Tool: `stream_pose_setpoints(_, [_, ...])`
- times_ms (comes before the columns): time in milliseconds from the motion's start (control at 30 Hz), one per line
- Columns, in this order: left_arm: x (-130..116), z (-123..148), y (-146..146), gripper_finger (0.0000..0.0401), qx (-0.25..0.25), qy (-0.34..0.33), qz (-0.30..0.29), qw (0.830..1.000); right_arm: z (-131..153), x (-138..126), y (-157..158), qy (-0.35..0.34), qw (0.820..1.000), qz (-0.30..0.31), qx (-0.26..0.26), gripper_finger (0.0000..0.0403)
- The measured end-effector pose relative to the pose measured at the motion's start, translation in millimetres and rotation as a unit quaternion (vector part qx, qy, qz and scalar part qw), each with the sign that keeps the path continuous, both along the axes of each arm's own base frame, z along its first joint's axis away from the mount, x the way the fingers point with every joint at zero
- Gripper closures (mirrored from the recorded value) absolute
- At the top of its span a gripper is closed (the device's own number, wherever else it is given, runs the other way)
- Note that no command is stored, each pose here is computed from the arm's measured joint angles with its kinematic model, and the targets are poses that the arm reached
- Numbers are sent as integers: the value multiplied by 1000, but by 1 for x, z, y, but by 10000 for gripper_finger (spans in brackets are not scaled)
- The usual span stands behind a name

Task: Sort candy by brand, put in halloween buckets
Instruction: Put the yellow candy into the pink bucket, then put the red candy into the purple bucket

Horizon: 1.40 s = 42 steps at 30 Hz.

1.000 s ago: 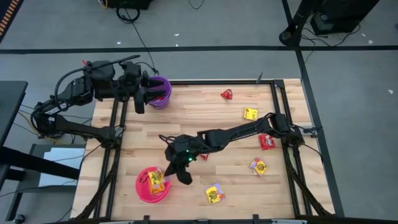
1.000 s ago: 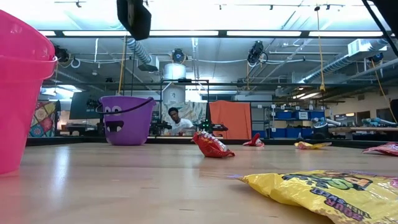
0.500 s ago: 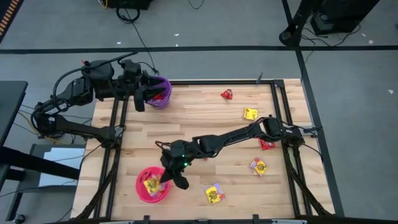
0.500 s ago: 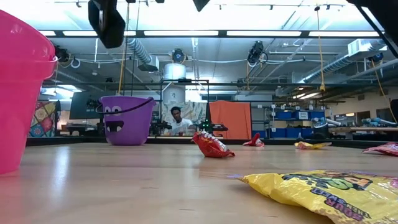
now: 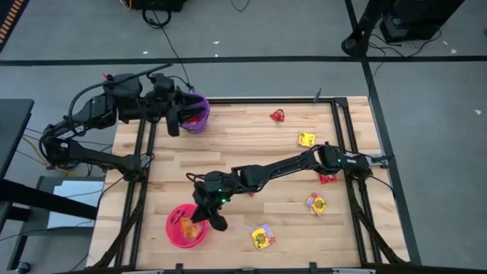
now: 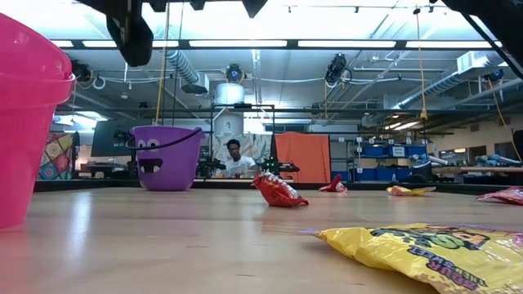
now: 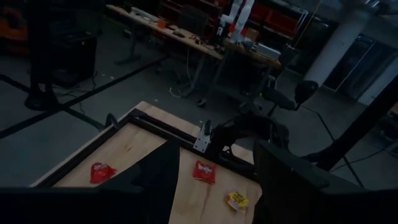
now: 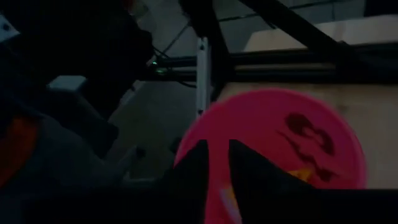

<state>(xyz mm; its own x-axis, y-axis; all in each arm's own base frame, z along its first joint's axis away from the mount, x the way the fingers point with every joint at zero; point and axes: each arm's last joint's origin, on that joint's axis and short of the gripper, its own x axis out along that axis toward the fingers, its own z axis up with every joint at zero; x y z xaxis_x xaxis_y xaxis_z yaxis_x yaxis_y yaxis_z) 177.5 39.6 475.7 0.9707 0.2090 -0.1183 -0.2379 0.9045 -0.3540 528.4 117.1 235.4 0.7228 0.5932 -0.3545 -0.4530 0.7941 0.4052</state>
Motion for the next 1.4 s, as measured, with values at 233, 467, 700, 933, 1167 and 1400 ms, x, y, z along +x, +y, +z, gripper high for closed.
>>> stream_pose_setpoints(233, [1,-1,0,190,4,3,-1,1000,2,0,-10,11,1000,-17,-2,265])
stream_pose_setpoints(467, [1,-1,0,190,8,5,-5,1000,66,-27,-48,-2,994,-90,-68,274])
stream_pose_setpoints(700, [1,-2,-1,190,18,12,-20,1000,150,-99,-77,16,963,-195,-184,288])
stream_pose_setpoints(933, [18,-13,3,190,10,49,-28,998,219,-182,-91,15,939,-293,-179,291])
stream_pose_setpoints(1167, [85,-61,19,190,60,184,-38,980,266,-246,-96,-28,930,-349,-111,291])
stream_pose_setpoints(1400, [158,-137,62,190,100,299,-33,948,282,-290,-94,-32,897,-429,-104,291])
